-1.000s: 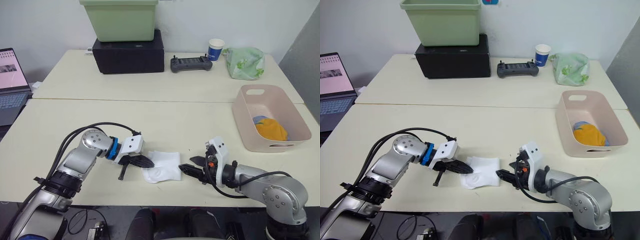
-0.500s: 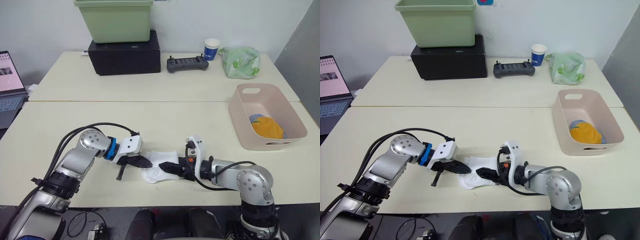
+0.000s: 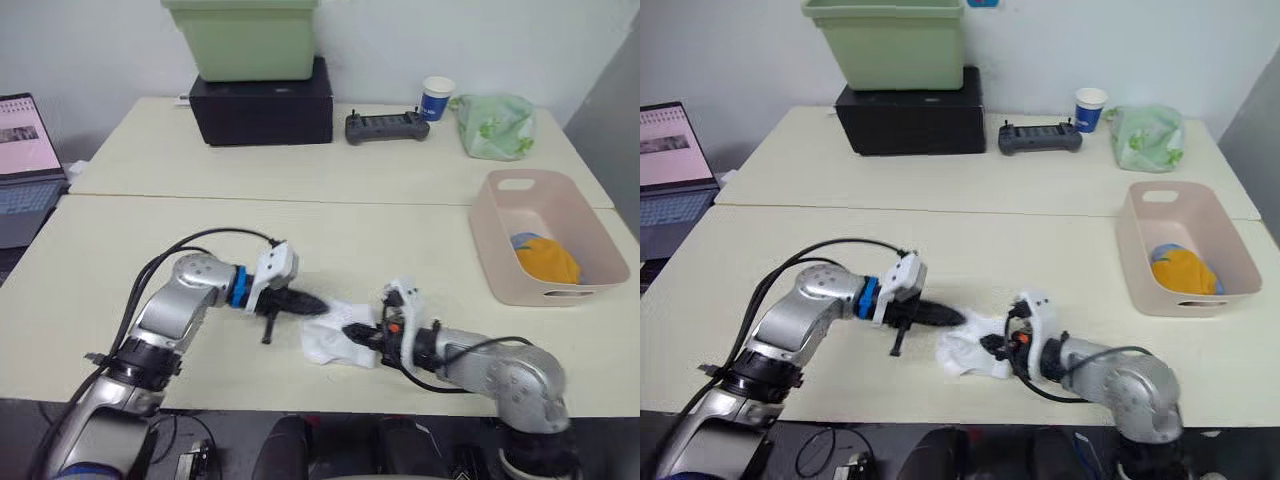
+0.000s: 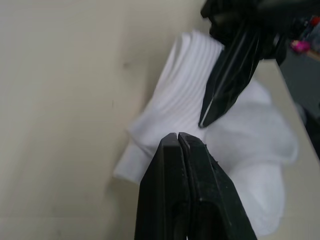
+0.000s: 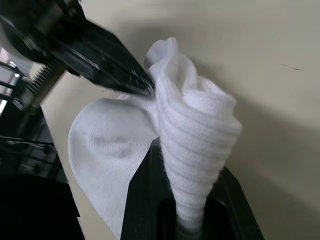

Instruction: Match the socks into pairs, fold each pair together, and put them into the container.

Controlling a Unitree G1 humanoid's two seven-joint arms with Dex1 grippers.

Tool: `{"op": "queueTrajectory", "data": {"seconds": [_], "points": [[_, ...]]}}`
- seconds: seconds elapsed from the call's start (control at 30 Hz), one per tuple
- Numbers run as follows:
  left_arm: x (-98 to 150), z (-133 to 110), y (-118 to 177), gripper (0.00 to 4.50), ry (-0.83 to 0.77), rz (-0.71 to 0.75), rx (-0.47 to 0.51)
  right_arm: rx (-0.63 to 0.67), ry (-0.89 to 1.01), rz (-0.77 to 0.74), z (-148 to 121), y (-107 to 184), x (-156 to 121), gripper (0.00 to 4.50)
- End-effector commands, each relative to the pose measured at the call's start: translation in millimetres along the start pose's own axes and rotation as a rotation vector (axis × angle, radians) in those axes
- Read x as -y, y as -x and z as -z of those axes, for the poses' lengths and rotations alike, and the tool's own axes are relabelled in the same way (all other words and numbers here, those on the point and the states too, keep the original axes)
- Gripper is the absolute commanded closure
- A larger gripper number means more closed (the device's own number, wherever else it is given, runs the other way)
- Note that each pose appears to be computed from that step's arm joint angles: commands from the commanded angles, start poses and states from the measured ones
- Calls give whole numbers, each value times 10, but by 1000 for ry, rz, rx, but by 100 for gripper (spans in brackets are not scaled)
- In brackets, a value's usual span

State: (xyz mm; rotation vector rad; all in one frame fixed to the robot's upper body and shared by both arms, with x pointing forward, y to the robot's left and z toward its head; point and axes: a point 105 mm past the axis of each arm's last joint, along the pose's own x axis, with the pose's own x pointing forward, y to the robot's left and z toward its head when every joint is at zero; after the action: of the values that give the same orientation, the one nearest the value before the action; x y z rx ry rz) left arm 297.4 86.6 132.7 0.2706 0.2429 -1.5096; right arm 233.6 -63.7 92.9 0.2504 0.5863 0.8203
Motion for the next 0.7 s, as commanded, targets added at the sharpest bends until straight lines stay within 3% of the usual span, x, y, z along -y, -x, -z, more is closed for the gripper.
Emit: {"op": "queueTrajectory", "data": {"seconds": [0.03,0.1,0.37,0.5,0.7], "points": [[-24,-462,-152,432,-1,3,127,127,116,54,-169,395,-86,450],[-14,-640,-306,395,-1,25,160,165,167,138,-178,657,-41,450],[-10,-1013,-585,145,-88,85,183,310,271,398,-524,1476,52,450],[-57,-1175,-610,16,-134,89,198,289,508,679,-901,1983,237,450],[3,-1287,-593,4,-165,137,201,140,858,903,-1428,2216,472,450]]}}
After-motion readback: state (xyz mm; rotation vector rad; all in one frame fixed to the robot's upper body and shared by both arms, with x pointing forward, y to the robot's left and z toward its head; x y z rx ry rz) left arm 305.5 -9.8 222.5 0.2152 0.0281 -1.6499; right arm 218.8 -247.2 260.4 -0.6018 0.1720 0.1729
